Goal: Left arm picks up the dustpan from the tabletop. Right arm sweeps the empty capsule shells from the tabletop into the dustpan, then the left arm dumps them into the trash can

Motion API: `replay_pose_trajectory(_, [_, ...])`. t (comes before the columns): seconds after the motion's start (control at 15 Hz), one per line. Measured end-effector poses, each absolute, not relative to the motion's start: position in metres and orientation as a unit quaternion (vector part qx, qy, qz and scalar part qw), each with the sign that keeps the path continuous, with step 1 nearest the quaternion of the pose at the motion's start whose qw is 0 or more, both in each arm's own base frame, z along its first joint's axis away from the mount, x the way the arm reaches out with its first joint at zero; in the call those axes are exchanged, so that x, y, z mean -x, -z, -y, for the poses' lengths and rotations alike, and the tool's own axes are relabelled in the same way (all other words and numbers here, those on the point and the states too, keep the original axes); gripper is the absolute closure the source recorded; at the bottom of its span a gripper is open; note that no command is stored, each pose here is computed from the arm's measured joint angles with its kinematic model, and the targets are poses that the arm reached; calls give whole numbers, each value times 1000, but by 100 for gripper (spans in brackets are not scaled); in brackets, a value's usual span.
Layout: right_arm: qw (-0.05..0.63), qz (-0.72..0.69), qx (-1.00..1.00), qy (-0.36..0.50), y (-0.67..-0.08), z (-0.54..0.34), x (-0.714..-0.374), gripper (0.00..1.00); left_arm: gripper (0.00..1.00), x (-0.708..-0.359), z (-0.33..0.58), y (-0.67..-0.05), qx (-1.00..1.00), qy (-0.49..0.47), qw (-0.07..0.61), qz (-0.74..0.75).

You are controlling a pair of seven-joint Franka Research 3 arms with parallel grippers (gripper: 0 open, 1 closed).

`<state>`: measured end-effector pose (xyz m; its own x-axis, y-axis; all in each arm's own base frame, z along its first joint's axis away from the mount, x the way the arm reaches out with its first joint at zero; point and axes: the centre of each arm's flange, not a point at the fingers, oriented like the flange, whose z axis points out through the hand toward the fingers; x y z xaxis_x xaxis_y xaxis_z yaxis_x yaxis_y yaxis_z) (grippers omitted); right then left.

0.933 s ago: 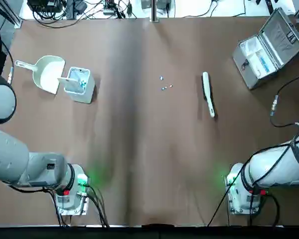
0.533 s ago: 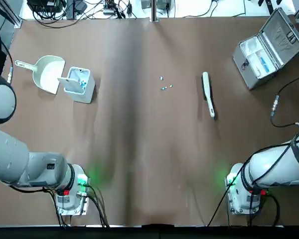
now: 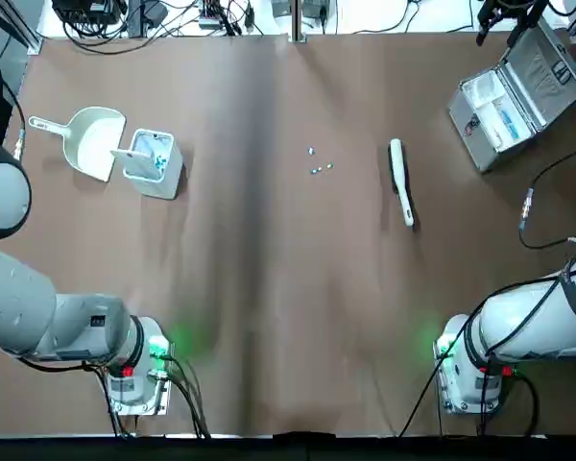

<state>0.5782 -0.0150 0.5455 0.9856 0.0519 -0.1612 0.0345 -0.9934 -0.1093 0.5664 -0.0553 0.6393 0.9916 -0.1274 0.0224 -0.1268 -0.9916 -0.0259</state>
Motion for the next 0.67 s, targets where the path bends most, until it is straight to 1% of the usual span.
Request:
replay_pose_trajectory(0.27, [54, 27, 994, -92, -536, 8, -576, 2, 0, -568, 37, -630, 999, 0, 13, -38])
replay_pose_trajectory(0.4, [55, 31, 993, -102, -528, 2, -572, 2, 0, -576, -13, -606, 999, -26, 12, 36])
replay_pose_trajectory(0.67, [54, 47, 990, -118, -489, -20, -558, 3, 0, -586, -79, -572, 993, -56, 7, 100])
